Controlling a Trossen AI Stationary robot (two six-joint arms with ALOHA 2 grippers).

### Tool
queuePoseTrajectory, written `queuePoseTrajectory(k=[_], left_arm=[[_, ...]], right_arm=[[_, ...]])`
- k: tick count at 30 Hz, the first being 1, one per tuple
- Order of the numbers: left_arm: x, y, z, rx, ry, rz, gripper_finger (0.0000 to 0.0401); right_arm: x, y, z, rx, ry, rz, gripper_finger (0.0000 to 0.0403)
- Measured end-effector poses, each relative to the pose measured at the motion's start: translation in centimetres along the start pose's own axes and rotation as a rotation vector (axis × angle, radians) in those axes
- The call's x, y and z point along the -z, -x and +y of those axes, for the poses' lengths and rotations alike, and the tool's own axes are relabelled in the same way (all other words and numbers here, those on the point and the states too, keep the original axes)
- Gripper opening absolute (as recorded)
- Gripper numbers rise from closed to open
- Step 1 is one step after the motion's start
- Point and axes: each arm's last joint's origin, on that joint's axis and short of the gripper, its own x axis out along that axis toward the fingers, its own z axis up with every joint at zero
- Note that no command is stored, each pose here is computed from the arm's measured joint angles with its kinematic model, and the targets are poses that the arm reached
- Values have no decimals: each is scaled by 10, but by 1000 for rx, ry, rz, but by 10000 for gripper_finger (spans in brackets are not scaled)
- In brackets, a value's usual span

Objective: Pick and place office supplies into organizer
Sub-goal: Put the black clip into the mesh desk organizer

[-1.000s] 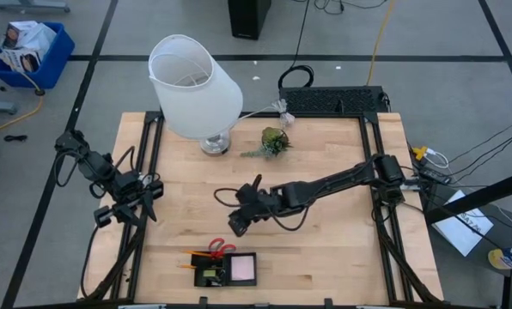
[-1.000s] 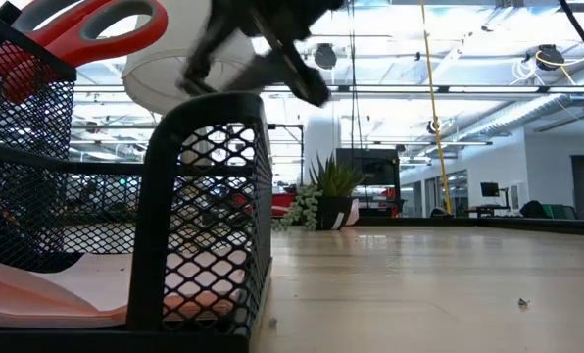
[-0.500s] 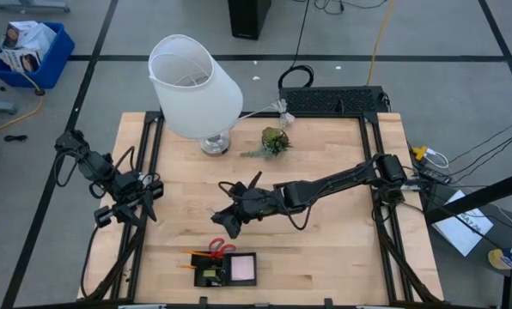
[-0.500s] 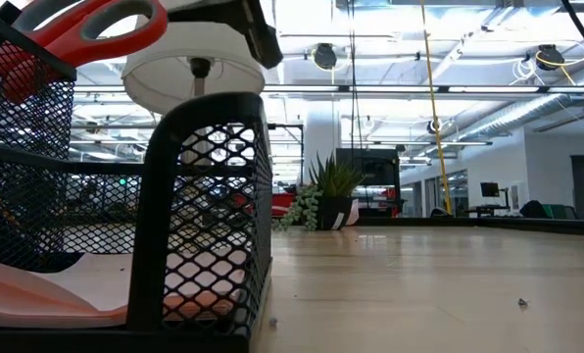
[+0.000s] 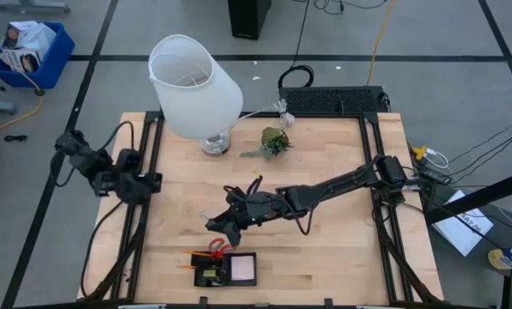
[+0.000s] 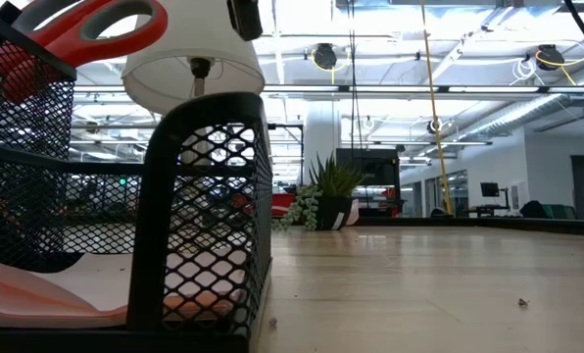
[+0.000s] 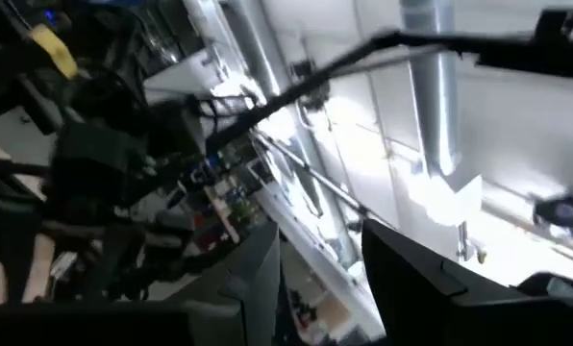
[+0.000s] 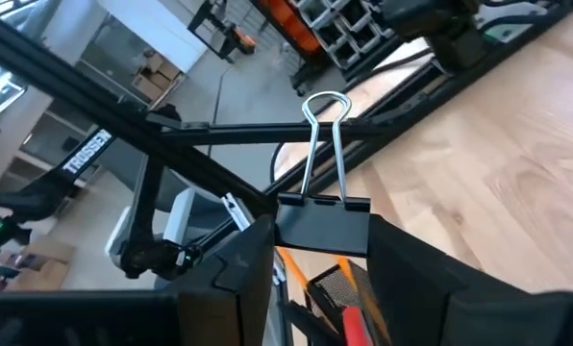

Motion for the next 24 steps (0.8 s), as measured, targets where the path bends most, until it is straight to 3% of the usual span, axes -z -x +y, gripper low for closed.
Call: queuePoseTrajectory(k=[5, 9, 16, 24], left_arm=[[-5, 0, -1, -20, 125, -107, 152], [-3, 0, -1, -12, 167, -72, 152], [1, 0, 2, -31, 77, 1, 152], [3, 0, 6, -62, 22, 27, 152]], right_arm=[[0, 0, 0, -1, 23, -6, 146], [-1, 0, 2, -17, 32, -16, 146], [22, 4, 31, -164, -32, 56, 146], [67, 14, 65, -181, -206, 147, 146]])
